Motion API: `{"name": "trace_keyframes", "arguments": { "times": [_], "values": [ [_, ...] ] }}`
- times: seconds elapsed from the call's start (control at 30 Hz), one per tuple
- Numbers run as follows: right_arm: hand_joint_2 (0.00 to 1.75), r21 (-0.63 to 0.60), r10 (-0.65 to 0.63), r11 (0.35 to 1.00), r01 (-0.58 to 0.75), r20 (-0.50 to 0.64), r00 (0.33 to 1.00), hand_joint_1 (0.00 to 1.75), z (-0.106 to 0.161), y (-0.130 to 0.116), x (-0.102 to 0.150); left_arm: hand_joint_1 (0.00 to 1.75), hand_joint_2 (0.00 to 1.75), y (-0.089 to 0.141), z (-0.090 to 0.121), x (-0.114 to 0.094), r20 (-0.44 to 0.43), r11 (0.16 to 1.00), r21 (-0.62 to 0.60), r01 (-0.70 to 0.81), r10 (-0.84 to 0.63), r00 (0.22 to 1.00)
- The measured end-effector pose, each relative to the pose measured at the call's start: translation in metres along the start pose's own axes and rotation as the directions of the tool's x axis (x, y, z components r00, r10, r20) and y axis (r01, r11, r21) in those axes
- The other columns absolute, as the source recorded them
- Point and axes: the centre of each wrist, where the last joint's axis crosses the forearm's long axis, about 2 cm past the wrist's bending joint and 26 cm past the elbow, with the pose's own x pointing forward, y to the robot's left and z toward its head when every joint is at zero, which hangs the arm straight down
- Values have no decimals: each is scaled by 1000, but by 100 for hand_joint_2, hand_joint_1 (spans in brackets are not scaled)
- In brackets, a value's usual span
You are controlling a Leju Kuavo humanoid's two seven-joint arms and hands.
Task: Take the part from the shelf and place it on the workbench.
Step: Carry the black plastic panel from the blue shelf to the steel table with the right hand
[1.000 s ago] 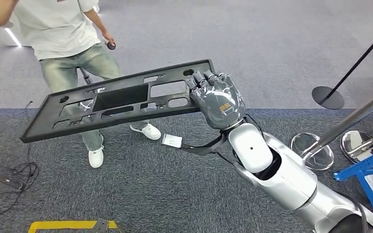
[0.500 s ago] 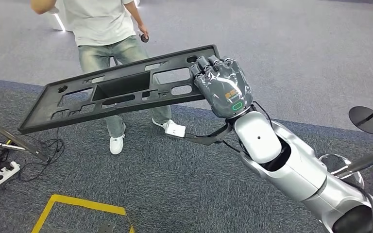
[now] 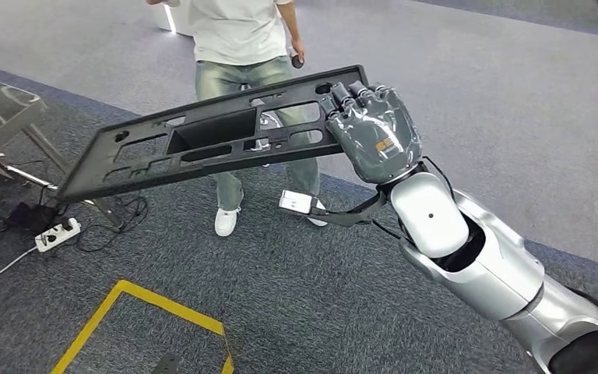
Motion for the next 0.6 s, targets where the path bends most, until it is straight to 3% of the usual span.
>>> {"name": "trace_keyframes", "arguments": {
  "times": [0.6],
  "values": [
    [175,-1,18,1000,-18,7,1000,175,-1,-3,-4,0,175,2,0,-1,-26,1000,-3,13,-13,1000]
  ]
}}
